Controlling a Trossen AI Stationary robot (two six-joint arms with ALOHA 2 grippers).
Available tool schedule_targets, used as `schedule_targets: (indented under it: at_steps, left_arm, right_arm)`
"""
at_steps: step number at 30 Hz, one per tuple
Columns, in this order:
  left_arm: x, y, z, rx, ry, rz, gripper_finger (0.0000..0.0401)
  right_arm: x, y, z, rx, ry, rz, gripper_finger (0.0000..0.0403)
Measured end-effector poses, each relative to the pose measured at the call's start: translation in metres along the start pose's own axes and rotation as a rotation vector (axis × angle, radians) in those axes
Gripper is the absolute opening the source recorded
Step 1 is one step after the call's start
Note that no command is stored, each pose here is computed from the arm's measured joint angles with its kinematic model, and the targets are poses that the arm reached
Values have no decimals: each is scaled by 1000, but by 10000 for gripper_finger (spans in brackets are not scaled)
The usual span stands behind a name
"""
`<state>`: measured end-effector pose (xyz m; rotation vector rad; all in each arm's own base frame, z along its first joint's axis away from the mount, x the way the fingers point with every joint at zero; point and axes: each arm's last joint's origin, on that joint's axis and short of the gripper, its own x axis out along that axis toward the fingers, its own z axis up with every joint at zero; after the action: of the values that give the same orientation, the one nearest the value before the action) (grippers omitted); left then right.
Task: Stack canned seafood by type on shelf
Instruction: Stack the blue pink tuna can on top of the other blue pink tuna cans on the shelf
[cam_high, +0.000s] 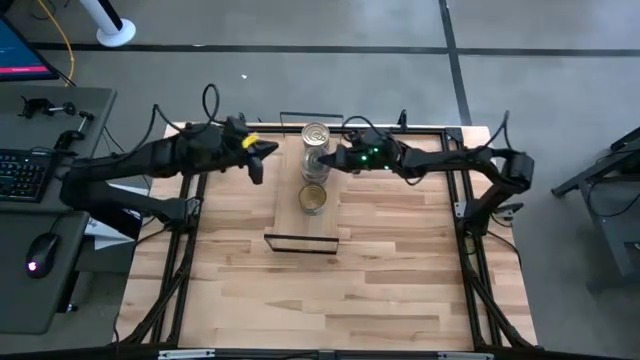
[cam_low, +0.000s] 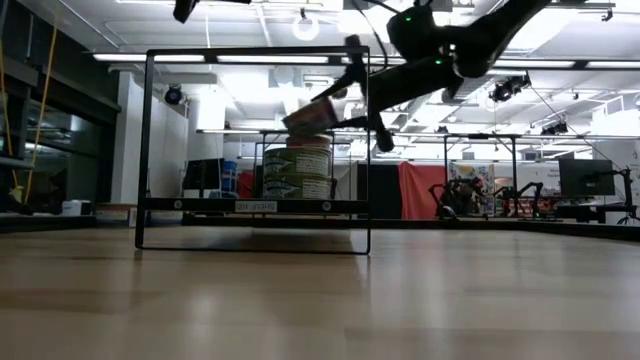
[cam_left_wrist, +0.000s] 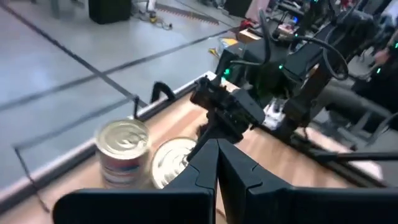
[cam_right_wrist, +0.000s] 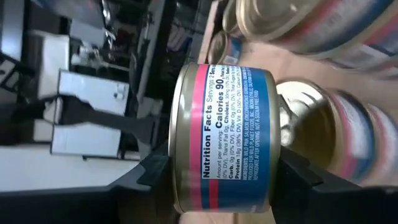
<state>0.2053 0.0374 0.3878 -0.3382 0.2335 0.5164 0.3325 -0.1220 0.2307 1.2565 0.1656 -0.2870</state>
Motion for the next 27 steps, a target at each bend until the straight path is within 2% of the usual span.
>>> schedule_targets:
  at_steps: [7, 14, 22, 27]
  left_arm:
    - [-10, 20, -2, 138, 83, 48, 0]
    - [-17, 27, -2, 124, 129, -40, 0]
    - [-18, 28, -1, 150, 125, -42, 0]
    - [-17, 28, -1, 149, 124, -34, 0]
  right_arm:
    - [20, 9, 3, 70, -84, -11, 169]
    - [28, 11, -9, 138, -82, -90, 234]
    - [28, 10, -16, 144, -70, -122, 242]
    - [27, 8, -9, 128, -62, -120, 243]
